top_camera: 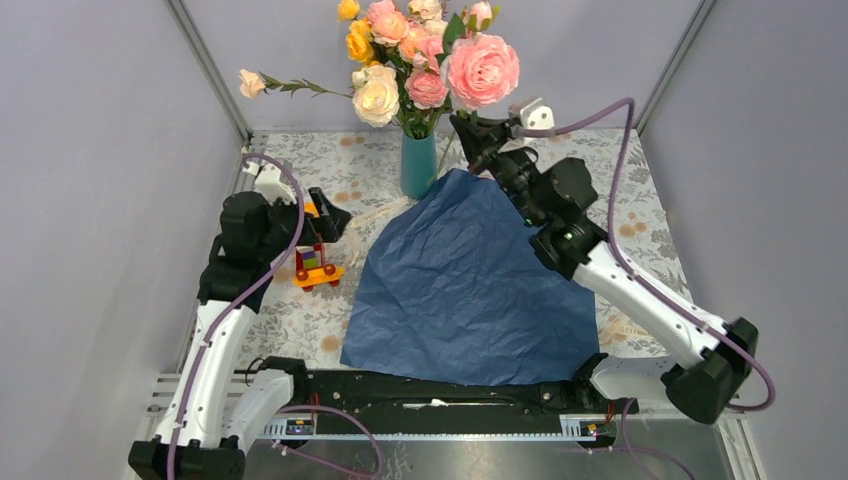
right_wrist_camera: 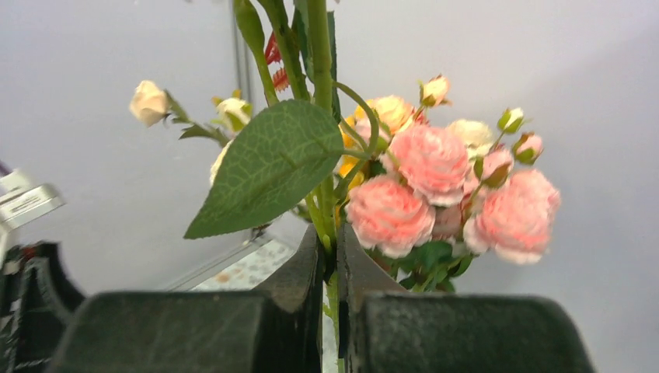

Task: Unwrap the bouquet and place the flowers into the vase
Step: Insert the fake flower into the vase.

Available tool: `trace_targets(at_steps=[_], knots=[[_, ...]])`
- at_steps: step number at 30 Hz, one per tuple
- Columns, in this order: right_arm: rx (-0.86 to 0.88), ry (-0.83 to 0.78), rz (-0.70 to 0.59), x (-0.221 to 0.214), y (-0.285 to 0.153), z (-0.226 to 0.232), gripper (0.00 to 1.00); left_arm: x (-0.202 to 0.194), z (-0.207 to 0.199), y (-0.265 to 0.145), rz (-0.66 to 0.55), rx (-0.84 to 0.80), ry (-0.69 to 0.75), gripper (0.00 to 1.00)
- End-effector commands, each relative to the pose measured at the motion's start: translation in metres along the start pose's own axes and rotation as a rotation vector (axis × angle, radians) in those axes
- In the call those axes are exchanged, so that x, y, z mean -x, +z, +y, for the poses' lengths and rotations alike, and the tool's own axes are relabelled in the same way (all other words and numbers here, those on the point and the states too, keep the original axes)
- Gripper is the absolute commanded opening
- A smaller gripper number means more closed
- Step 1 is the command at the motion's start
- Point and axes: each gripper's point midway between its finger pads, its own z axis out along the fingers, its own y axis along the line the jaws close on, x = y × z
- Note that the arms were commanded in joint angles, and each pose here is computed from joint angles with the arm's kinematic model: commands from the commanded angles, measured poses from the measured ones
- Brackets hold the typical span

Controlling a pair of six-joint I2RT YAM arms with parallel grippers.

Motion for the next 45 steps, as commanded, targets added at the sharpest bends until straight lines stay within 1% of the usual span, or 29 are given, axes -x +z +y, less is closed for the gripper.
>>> trace_targets(at_steps=[1, 5, 10, 16, 24, 37, 45], knots=[[-0.077, -0.135, -0.240, 0.061, 0.030, -0.013, 0.00, 0.005, 0.048, -0.004, -0.017, 0.186, 0.059, 0.99], [-0.108, -0.182, -0.290, 0.054, 0.053, -0.017, 0.00, 0.005, 0.056, -0.005, -0.049, 0.181, 0.065, 0.99], [-0.132, -0.195, -0.334, 0.048, 0.070, -0.018, 0.00, 0.009, 0.074, -0.013, -0.082, 0.260, 0.060, 0.99], [-0.143, -0.203, -0.358, 0.053, 0.077, -0.019, 0.00, 0.007, 0.078, -0.010, -0.055, 0.274, 0.043, 0.99], [-0.136, -0.200, -0.367, 0.059, 0.081, -0.018, 0.00, 0.009, 0.078, -0.012, -0.062, 0.274, 0.043, 0.99], [-0.155, -0.215, -0.253, 0.022, 0.092, -0.022, 0.00, 0.010, 0.074, -0.013, -0.069, 0.259, 0.046, 0.99], [-0.158, -0.212, -0.199, 0.000, 0.093, -0.023, 0.00, 0.018, 0.070, -0.014, -0.098, 0.251, 0.029, 0.99]])
